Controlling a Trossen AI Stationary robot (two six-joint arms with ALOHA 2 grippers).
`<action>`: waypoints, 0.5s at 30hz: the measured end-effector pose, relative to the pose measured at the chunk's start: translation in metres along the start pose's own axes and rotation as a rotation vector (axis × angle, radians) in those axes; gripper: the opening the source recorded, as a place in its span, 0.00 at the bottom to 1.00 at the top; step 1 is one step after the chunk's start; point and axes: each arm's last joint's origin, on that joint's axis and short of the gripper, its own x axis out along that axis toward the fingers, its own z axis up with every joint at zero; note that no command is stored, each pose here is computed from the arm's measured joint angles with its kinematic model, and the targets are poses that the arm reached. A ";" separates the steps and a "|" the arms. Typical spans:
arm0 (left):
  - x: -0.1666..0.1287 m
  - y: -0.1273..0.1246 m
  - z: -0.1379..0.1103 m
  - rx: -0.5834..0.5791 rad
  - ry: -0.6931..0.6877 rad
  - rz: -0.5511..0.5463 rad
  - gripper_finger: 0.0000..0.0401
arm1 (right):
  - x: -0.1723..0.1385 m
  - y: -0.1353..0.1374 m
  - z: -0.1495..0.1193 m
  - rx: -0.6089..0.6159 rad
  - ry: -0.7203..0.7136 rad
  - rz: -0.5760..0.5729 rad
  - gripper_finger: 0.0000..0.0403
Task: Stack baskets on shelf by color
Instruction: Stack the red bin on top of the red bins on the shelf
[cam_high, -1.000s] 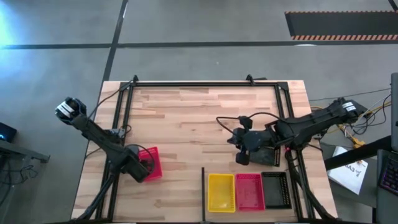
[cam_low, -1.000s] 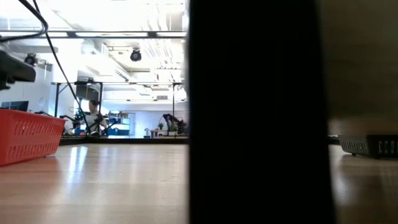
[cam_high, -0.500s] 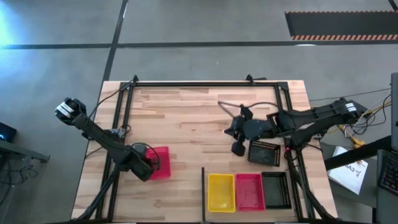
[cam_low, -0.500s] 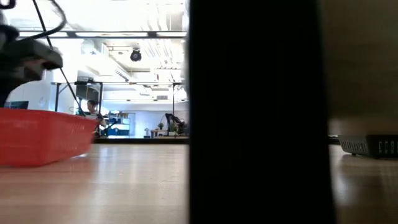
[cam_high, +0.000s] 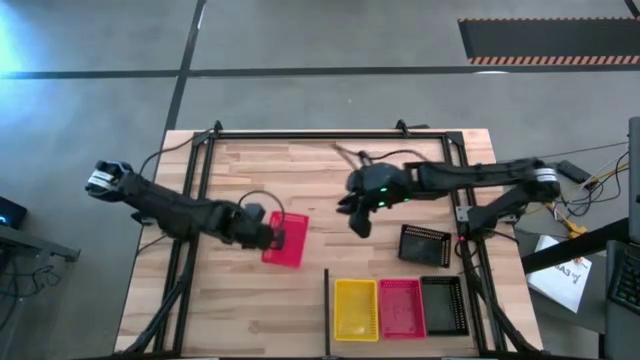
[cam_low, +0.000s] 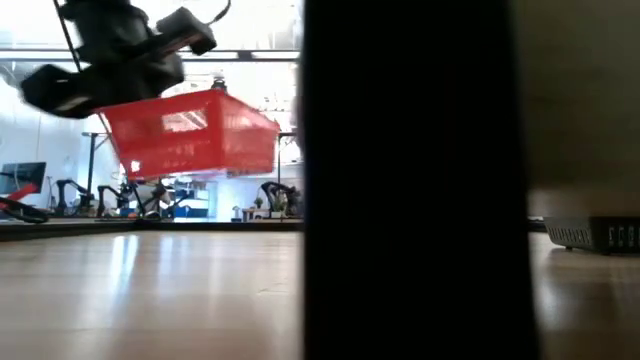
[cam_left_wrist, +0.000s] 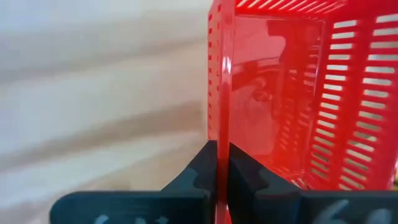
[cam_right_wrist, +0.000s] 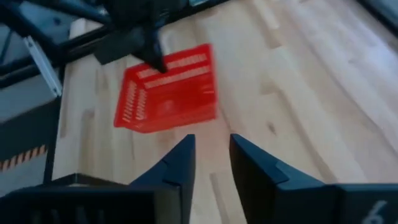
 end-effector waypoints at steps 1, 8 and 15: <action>-0.002 -0.003 0.005 0.012 -0.013 -0.008 0.00 | 0.010 -0.001 0.001 -0.015 0.012 0.002 0.25; -0.014 -0.019 0.025 0.077 -0.060 -0.067 0.00 | 0.071 -0.005 0.025 -0.035 0.032 -0.055 0.34; -0.018 -0.023 0.027 0.092 -0.078 -0.083 0.00 | 0.109 -0.015 0.048 -0.084 0.148 -0.173 0.35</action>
